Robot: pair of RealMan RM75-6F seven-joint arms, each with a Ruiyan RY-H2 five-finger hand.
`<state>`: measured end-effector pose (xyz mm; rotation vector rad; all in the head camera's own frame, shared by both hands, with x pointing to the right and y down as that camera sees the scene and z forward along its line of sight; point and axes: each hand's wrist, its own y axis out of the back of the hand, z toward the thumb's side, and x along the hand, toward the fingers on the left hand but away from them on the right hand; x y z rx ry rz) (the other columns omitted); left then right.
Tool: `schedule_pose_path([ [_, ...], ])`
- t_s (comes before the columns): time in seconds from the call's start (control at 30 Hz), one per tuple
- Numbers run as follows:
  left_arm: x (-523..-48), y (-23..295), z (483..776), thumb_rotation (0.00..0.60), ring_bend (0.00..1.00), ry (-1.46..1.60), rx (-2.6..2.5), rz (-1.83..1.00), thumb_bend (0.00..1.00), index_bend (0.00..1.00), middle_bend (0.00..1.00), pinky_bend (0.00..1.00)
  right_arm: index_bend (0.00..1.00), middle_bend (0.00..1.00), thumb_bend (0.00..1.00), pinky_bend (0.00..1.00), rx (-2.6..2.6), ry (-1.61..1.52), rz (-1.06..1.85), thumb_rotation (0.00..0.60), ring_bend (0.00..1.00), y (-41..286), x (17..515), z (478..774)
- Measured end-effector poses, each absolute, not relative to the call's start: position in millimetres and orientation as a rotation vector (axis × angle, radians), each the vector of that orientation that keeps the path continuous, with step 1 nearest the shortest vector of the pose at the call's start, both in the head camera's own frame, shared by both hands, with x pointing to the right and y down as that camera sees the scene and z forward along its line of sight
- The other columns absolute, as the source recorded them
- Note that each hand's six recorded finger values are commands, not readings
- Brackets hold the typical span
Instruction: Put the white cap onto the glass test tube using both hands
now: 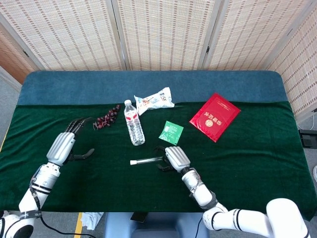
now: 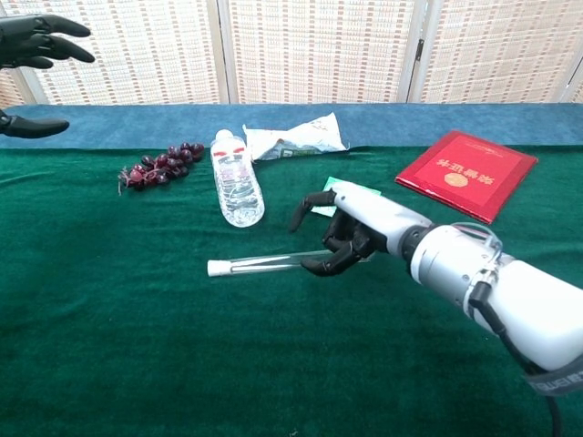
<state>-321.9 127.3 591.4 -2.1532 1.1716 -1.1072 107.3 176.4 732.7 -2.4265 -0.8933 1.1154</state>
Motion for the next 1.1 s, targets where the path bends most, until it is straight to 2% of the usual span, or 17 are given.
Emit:
schedule_pose_path([
  [0.17,-338.8,129.1,590.8,0.600,0.01,1.174,-2.106,-1.163,0.35,0.06,0.15,0.00,0.33,1.00,0.69,1.00,-2.379,-0.939,1.057,0.590,1.00,160.6,126.1,708.9],
  [0.3,-357.4,131.1,592.2,0.600,0.01,1.137,-2.005,-1.235,0.36,0.11,0.15,0.00,0.35,0.99,0.69,1.00,-2.248,-0.987,1.046,0.589,1.00,138.7,167.6,678.2],
  [0.37,-371.6,134.5,593.0,0.600,0.01,1.126,-1.937,-1.294,0.36,0.12,0.15,0.00,0.37,0.92,0.69,0.99,-2.178,-1.009,1.058,0.589,1.00,130.6,190.7,663.8],
  [0.4,-378.2,136.7,592.9,0.600,0.01,1.124,-1.909,-1.320,0.36,0.13,0.15,0.00,0.41,0.86,0.69,0.96,-2.129,-1.020,1.072,0.590,0.96,126.3,207.2,654.3],
  [0.43,-384.8,139.2,592.4,0.600,0.01,1.123,-1.880,-1.345,0.36,0.13,0.15,0.00,0.44,0.79,0.69,0.91,-2.092,-1.027,1.085,0.591,0.91,123.7,219.8,647.5],
  [0.5,-398.9,145.2,589.6,0.600,0.01,1.124,-1.813,-1.395,0.36,0.13,0.15,0.00,0.48,0.59,0.69,0.67,-2.013,-1.029,1.124,0.587,0.69,120.6,248.5,632.9],
  [0.53,-404.4,148.0,587.9,0.600,0.01,1.124,-1.785,-1.414,0.36,0.13,0.15,0.00,0.46,0.48,0.69,0.54,-1.985,-1.026,1.142,0.585,0.56,120.5,260.2,627.2],
  [0.6,-415.5,155.3,583.3,0.600,0.01,1.125,-1.727,-1.451,0.36,0.13,0.15,0.00,0.37,0.32,0.69,0.35,-1.931,-1.015,1.183,0.583,0.37,122.5,286.2,615.1],
  [0.7,-427.6,168.4,576.2,0.600,0.01,1.134,-1.667,-1.493,0.36,0.13,0.15,0.00,0.27,0.21,0.69,0.27,-1.875,-1.024,1.224,0.583,0.27,130.3,320.8,598.1],
  [0.83,-436.8,186.3,566.7,0.600,0.01,1.178,-1.636,-1.524,0.36,0.13,0.15,0.00,0.19,0.19,0.69,0.25,-1.827,-1.076,1.243,0.576,0.24,144.0,350.3,580.4],
  [1.1,-436.7,216.6,548.5,0.600,0.02,1.231,-1.606,-1.520,0.36,0.13,0.15,0.00,0.17,0.18,0.69,0.24,-1.754,-1.144,1.313,0.570,0.22,178.9,386.7,559.9],
])
